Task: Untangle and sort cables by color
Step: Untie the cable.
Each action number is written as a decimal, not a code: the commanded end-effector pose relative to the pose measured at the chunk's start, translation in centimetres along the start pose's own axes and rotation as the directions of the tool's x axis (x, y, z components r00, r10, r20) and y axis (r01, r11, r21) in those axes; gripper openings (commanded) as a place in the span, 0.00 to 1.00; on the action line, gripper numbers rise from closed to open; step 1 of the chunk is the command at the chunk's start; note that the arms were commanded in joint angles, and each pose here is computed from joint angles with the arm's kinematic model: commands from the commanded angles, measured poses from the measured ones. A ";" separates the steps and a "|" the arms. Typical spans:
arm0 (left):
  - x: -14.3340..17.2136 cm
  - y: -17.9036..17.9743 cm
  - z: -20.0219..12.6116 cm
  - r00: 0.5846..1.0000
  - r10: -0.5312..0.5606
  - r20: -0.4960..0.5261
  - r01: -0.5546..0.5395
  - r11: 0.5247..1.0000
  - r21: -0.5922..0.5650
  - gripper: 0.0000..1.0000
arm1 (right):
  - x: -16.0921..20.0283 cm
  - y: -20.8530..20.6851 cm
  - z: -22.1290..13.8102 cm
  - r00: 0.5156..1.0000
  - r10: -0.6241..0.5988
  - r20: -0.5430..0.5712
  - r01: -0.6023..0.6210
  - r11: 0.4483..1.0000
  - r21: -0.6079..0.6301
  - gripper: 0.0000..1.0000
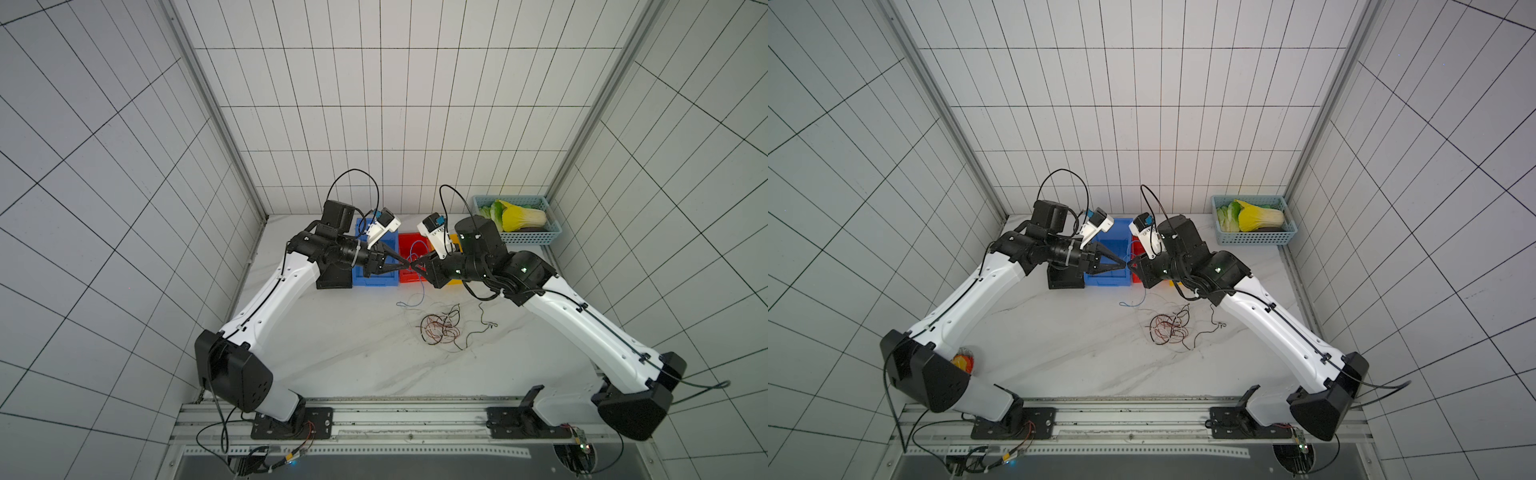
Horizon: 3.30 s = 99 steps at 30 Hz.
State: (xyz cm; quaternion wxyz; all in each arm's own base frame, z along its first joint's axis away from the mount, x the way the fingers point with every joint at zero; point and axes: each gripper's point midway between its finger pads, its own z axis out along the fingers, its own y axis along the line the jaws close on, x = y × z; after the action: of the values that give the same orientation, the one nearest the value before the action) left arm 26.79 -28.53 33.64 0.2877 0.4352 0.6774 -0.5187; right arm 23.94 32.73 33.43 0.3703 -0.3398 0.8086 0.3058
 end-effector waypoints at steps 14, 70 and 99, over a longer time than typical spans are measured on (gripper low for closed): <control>-2.2 5.5 -2.9 0.980 -0.140 0.141 0.167 0.964 -0.206 0.00 | 1.1 0.9 -0.3 0.995 -0.098 0.011 0.098 0.994 -0.049 0.00; 0.2 0.9 1.1 0.984 -0.180 0.009 0.179 0.981 0.077 0.00 | 2.1 4.1 -5.1 0.936 -0.295 0.192 0.327 0.930 -0.166 0.01; 0.3 3.5 0.9 0.997 -0.076 -0.016 0.072 0.984 -0.163 0.00 | -2.4 0.4 0.4 0.782 0.623 0.023 -0.546 0.703 -0.456 0.38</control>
State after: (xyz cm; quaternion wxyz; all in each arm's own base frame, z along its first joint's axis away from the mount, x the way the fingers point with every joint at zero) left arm 29.80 -29.07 29.86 0.2709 0.3781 0.7469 -0.4751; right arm 24.92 33.98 34.76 0.2516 -0.1312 0.7609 0.5835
